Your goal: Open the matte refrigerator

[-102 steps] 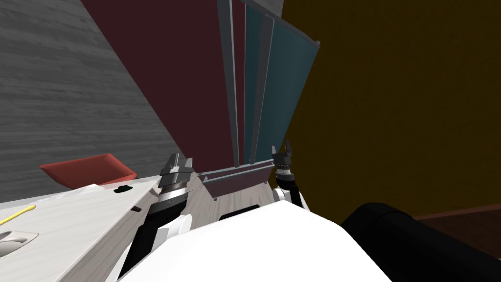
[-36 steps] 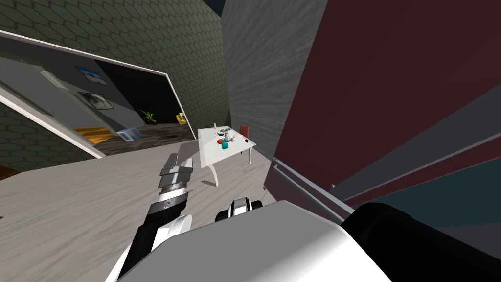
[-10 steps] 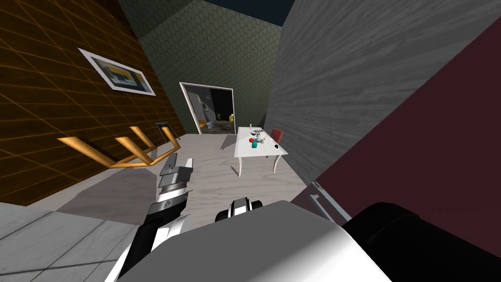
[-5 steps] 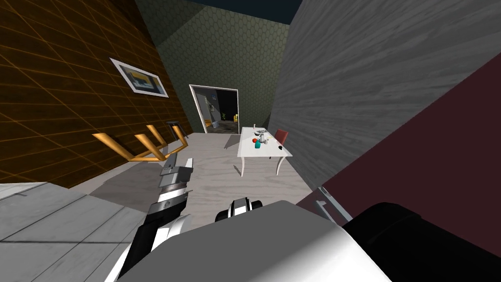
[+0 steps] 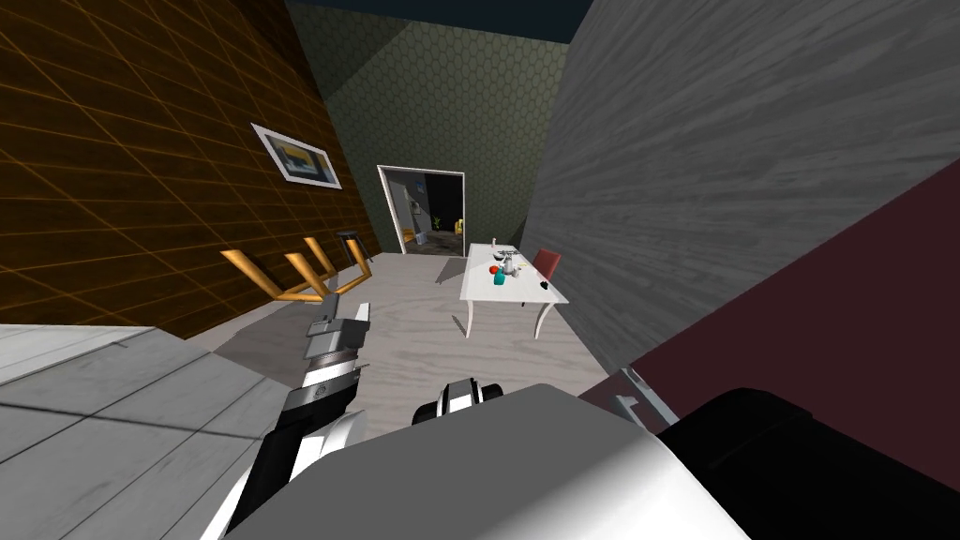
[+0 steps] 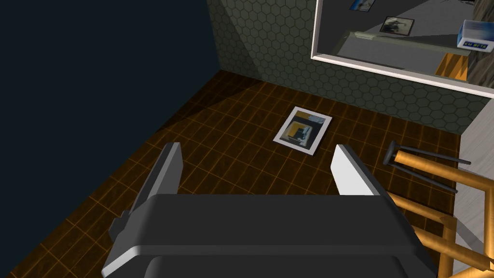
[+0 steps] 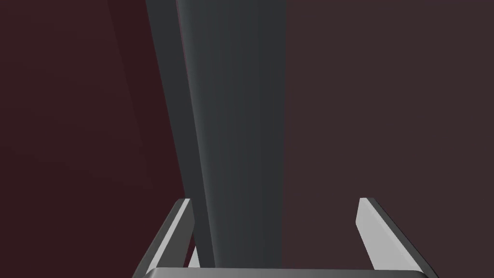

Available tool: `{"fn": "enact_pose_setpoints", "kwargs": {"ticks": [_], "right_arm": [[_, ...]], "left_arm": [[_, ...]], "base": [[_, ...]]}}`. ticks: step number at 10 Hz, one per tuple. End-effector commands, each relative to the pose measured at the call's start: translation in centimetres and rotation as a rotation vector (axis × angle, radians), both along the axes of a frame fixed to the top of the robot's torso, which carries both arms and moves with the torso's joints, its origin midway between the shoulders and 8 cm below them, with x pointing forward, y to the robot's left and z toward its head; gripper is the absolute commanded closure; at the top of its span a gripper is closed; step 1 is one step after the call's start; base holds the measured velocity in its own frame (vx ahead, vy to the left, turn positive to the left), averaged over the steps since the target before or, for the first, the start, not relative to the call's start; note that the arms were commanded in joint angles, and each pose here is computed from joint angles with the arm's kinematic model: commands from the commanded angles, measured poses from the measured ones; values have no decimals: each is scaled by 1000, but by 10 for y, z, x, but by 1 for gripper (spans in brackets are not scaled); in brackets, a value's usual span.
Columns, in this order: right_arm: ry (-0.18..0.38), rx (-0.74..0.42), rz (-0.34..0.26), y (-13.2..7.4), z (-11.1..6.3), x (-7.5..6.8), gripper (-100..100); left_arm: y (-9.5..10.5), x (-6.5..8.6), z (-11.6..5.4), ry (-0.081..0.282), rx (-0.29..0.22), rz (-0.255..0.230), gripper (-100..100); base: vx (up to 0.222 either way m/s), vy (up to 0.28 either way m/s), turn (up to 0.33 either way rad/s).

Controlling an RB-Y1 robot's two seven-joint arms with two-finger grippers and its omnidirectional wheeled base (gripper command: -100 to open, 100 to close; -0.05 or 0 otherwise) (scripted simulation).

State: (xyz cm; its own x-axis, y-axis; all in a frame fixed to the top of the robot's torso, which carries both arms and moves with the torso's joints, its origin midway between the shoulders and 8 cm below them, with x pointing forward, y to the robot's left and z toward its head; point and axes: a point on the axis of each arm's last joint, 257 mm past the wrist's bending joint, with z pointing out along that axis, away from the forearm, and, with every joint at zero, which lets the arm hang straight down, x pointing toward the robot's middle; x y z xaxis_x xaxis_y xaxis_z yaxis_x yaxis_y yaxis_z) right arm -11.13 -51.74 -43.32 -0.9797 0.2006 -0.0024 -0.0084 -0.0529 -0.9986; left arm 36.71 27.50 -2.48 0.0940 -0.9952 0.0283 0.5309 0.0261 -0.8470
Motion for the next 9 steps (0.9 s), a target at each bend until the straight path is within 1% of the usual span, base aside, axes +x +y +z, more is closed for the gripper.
{"fn": "enact_pose_setpoints", "kwargs": {"ticks": [1,3,4,5,6,7,8,9], "right_arm": [[0,0,-7,-13,2,-10,-100],[0,0,-15,-29,6,-22,-100],[0,0,-17,-33,7,-25,-100],[2,-2,-15,-28,6,-22,-100],[0,0,-8,-16,3,-12,100],[0,0,-8,-16,3,-12,100],[0,0,-3,-7,1,-5,100],[8,-17,-6,-13,6,-10,100]], "left_arm": [[0,0,0,0,0,0,0],[0,0,0,0,0,0,0],[0,0,0,0,0,0,0],[0,0,0,0,0,0,0],[0,0,0,0,0,0,0],[0,0,0,0,0,0,0],[0,0,0,0,0,0,0],[0,0,0,0,0,0,0]], "base": [[16,7,26],[17,12,35],[19,11,32],[8,4,3],[-12,-15,-58],[-18,-14,-43],[-18,-7,-25],[-4,5,3]]}}
